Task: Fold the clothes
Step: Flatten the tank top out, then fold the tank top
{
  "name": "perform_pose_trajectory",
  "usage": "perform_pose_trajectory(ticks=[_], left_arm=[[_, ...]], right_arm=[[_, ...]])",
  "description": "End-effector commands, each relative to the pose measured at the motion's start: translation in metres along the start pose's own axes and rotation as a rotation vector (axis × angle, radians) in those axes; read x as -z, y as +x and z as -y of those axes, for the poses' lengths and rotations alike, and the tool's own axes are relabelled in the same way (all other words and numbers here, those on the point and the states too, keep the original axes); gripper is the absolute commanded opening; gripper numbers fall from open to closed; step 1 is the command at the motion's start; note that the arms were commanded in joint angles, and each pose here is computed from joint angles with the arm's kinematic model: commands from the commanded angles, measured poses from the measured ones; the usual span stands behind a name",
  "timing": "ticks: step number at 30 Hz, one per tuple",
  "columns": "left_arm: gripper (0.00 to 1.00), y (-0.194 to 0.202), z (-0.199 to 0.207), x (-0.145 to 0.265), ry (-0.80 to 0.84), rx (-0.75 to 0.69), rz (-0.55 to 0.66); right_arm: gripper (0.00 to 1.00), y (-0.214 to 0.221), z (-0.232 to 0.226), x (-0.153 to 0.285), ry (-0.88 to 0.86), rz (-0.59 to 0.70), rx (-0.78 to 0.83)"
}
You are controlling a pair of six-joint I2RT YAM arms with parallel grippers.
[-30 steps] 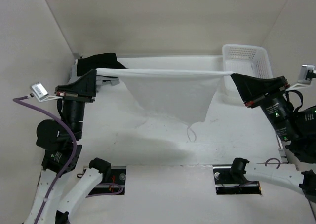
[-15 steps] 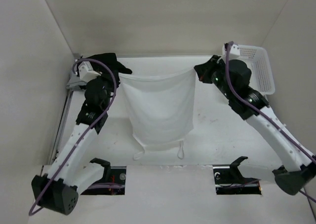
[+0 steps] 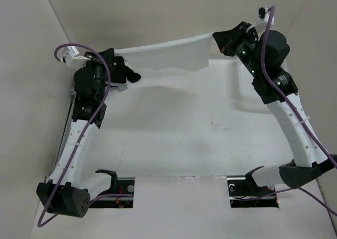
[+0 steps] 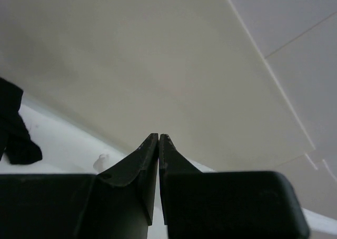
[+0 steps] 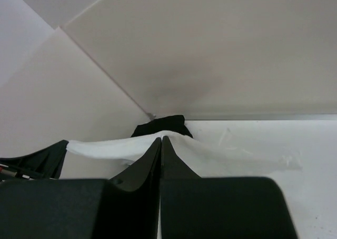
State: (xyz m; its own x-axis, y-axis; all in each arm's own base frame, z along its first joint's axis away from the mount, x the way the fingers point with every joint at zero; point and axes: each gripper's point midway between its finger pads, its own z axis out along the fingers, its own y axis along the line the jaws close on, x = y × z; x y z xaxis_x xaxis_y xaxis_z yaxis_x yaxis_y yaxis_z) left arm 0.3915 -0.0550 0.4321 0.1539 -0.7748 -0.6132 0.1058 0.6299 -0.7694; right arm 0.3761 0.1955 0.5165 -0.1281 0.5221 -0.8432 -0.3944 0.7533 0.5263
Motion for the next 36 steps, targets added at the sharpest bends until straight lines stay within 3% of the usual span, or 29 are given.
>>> perform_pose_trajectory(ticks=[1,8,10,12,13,15,17,18,20,24,27,30,36], left_arm=[[0.04,-0.013,0.024,0.006,0.080,-0.003,0.030],[0.05,0.063,-0.063,0.039,-0.073,-0.026,-0.089],[0.05,0.101,-0.116,0.068,-0.153,-0.041,-0.161],[0.05,0.122,-0.144,0.088,-0.196,-0.047,-0.213],[0.05,0.152,-0.178,0.123,-0.243,-0.045,-0.305],[0.05,0.172,-0.203,0.161,-0.287,-0.044,-0.404],[0.05,0.180,-0.211,0.182,-0.316,-0.027,-0.462],[0.05,0.182,-0.219,0.209,-0.358,-0.013,-0.510],[0.05,0.185,-0.223,0.241,-0.413,0.022,-0.562],[0.05,0.190,-0.216,0.260,-0.428,0.064,-0.594],[0.05,0.174,-0.213,0.264,-0.465,0.034,-0.553],[0.05,0.157,-0.206,0.251,-0.461,0.002,-0.479],[0.05,0.155,-0.166,0.185,-0.352,-0.009,-0.391]], right_arm=[[0.01,0.000,0.001,0.005,-0.019,0.000,0.019],[0.02,0.123,0.069,0.025,0.074,-0.162,-0.076],[0.02,0.185,0.101,0.046,0.127,-0.246,-0.133],[0.01,0.221,0.116,0.061,0.158,-0.298,-0.164],[0.00,0.261,0.127,0.085,0.182,-0.364,-0.183],[0.00,0.310,0.133,0.128,0.197,-0.471,-0.183],[0.00,0.336,0.133,0.156,0.202,-0.550,-0.192],[0.00,0.359,0.131,0.190,0.209,-0.641,-0.195],[0.00,0.379,0.127,0.231,0.220,-0.724,-0.240],[0.00,0.389,0.116,0.278,0.217,-0.794,-0.331],[0.00,0.393,0.111,0.296,0.215,-0.823,-0.364],[0.01,0.389,0.108,0.289,0.221,-0.803,-0.327],[0.01,0.346,0.108,0.204,0.229,-0.651,-0.156]])
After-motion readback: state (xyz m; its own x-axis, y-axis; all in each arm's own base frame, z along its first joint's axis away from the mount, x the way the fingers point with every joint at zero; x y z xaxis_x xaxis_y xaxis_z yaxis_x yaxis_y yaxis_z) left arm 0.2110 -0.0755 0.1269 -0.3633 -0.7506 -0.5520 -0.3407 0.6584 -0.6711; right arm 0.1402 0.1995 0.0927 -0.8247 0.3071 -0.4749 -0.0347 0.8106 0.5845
